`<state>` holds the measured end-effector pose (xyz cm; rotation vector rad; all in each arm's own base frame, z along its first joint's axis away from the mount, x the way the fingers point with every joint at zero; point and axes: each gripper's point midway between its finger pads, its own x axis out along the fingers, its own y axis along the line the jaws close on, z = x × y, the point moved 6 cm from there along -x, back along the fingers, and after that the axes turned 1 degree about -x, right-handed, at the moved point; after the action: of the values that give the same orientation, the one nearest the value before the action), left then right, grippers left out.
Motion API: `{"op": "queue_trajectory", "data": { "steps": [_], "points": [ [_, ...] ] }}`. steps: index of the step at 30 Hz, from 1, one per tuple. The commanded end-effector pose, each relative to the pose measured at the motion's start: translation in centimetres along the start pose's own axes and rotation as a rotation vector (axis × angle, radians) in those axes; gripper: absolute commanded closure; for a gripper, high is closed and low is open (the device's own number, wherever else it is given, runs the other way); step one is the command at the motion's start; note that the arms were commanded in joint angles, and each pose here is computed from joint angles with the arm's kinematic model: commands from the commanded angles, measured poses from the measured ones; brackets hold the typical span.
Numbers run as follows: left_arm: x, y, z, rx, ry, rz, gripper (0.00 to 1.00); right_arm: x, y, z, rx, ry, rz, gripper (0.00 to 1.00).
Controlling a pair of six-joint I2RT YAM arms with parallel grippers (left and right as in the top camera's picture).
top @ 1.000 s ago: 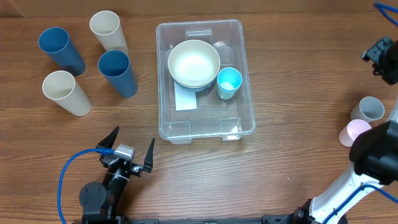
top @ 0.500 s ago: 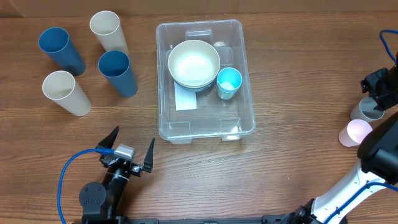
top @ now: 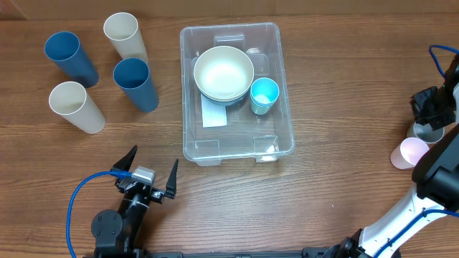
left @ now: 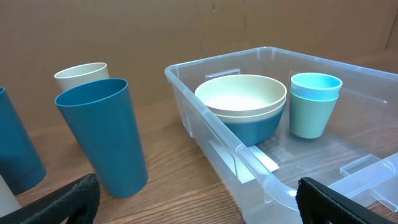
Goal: Pack container
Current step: 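Move the right gripper to the grey cup and grasp it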
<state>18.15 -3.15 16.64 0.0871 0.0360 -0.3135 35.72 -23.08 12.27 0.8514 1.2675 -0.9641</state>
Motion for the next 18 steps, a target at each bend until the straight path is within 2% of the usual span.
{"op": "queue_trajectory", "data": {
  "steps": [1,8,14,17,18],
  "points": [
    [0.0,0.0,0.0,0.010,-0.006,-0.006,0.00,0.3,0.2,-0.2,0.000,0.005,0.004,0.96],
    [0.0,0.0,0.0,0.010,-0.006,-0.006,0.00,-1.3,2.0,0.1,-0.069,-0.005,0.090,0.96],
    [0.0,0.0,0.0,0.010,-0.006,-0.006,0.00,-9.9,7.6,-1.5,-0.283,-0.109,0.187,0.96],
    [0.0,0.0,0.0,0.010,-0.006,-0.006,0.00,-14.8,10.7,-4.6,-0.430,-0.150,0.258,0.96],
    [0.0,0.0,0.0,0.010,-0.006,-0.006,0.00,-17.2,11.9,-6.8,-0.491,-0.166,0.287,0.96]
  ]
}}
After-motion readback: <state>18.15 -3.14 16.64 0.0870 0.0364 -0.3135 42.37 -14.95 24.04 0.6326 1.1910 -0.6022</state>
